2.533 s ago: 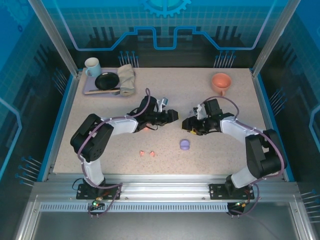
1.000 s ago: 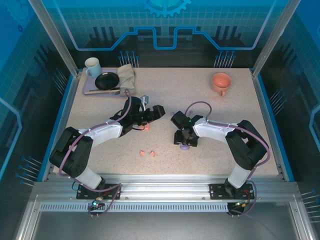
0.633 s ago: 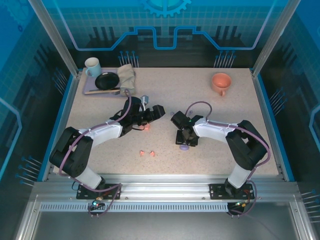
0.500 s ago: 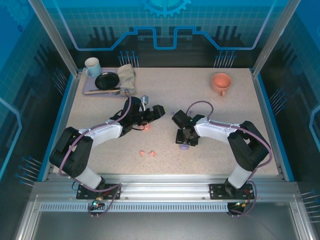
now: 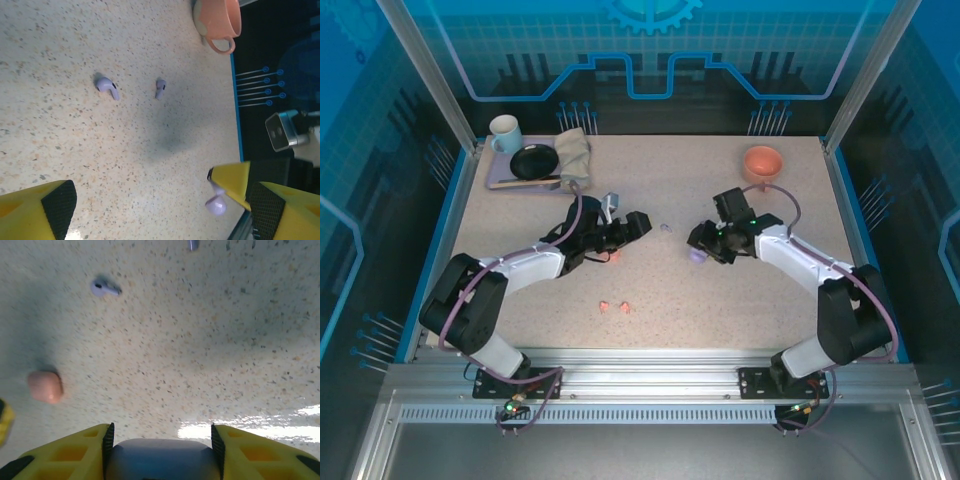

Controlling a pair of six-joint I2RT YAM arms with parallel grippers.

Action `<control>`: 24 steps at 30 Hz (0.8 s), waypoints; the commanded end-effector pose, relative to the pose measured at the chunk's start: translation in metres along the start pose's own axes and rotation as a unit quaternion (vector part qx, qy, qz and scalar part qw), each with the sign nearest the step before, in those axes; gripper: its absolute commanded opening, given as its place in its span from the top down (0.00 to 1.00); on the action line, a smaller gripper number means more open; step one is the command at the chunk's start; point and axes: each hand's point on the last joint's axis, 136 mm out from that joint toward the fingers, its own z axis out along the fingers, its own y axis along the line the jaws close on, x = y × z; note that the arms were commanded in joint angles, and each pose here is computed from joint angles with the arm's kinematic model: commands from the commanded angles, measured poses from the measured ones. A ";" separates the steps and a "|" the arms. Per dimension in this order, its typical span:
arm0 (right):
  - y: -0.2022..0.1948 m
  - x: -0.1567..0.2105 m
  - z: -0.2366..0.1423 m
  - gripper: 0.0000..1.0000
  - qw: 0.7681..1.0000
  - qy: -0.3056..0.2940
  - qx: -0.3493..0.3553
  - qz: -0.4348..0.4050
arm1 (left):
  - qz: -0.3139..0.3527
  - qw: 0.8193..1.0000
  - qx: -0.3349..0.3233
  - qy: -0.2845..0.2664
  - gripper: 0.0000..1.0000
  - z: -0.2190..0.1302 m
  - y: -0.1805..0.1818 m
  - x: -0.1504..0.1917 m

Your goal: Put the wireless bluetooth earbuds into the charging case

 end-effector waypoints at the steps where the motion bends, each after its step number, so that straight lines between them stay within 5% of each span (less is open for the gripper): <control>1: 0.030 -0.009 -0.016 0.64 0.996 0.020 -0.079 0.020 | -0.010 0.997 0.068 0.021 0.08 0.005 -0.018 0.004; 7: 0.044 -0.019 -0.019 0.64 0.986 0.040 -0.147 0.065 | 0.013 0.987 0.148 0.059 0.10 0.014 -0.049 0.019; 13: 0.056 -0.024 -0.023 0.65 0.976 0.056 -0.191 0.090 | 0.041 0.981 0.161 0.096 0.14 0.025 -0.059 0.038; 24: 0.061 -0.026 -0.019 0.66 0.963 0.093 -0.217 0.128 | 0.073 0.974 0.197 0.086 0.29 0.033 -0.082 0.033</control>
